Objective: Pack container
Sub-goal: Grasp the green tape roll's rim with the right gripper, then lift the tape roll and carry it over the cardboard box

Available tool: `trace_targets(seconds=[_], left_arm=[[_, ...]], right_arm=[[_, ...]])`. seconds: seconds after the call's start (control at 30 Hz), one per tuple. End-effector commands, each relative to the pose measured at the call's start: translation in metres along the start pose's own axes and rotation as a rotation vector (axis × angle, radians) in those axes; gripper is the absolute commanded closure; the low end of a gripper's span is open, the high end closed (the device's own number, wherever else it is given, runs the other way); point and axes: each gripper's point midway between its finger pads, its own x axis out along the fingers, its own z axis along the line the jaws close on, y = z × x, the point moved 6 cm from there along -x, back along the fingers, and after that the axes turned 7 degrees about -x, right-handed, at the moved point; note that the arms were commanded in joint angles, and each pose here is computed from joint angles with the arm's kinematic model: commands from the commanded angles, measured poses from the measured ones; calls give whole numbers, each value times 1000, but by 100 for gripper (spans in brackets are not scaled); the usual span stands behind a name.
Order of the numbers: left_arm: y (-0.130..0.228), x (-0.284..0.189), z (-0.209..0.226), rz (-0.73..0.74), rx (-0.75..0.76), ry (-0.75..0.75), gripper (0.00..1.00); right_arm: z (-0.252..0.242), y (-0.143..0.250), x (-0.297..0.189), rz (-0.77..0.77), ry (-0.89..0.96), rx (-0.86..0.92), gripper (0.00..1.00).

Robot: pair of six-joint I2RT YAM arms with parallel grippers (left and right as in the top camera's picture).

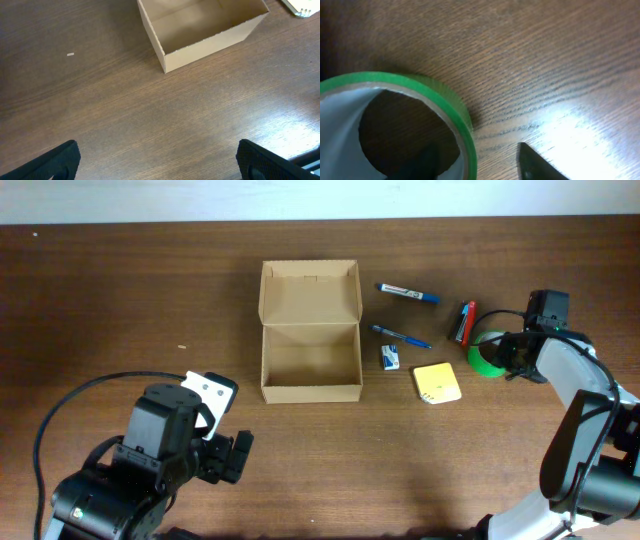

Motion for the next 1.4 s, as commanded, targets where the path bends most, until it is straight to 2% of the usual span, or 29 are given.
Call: trace_targets(seconds=[0.0,0.1,0.4,0.67,0.9,1.13,1.37], left_arm=[[-3,-5,-1,-20,16,8,0],[-3,-5,-1,-20,16,8,0],[-3,-5,0,-20,16,8,0],[-3,-5,0,-20,16,8,1],[-3,-5,-1,-20,16,8,0],[-3,-5,0,-20,16,8,0],[-3,-5,0,-20,16,8,0]], right_arm=[[-2,1,2,4,13,11,64],[-2,1,2,2,13,11,69],[-1,1,-3,21,6,7,96],[5,-26,-32,25,-78,8,96],[20,-75,-95,-61,-170,-13,96],[77,-101,-164,-183,-258,-140,96],[162,-79,-206,-228,-364,-334,96]])
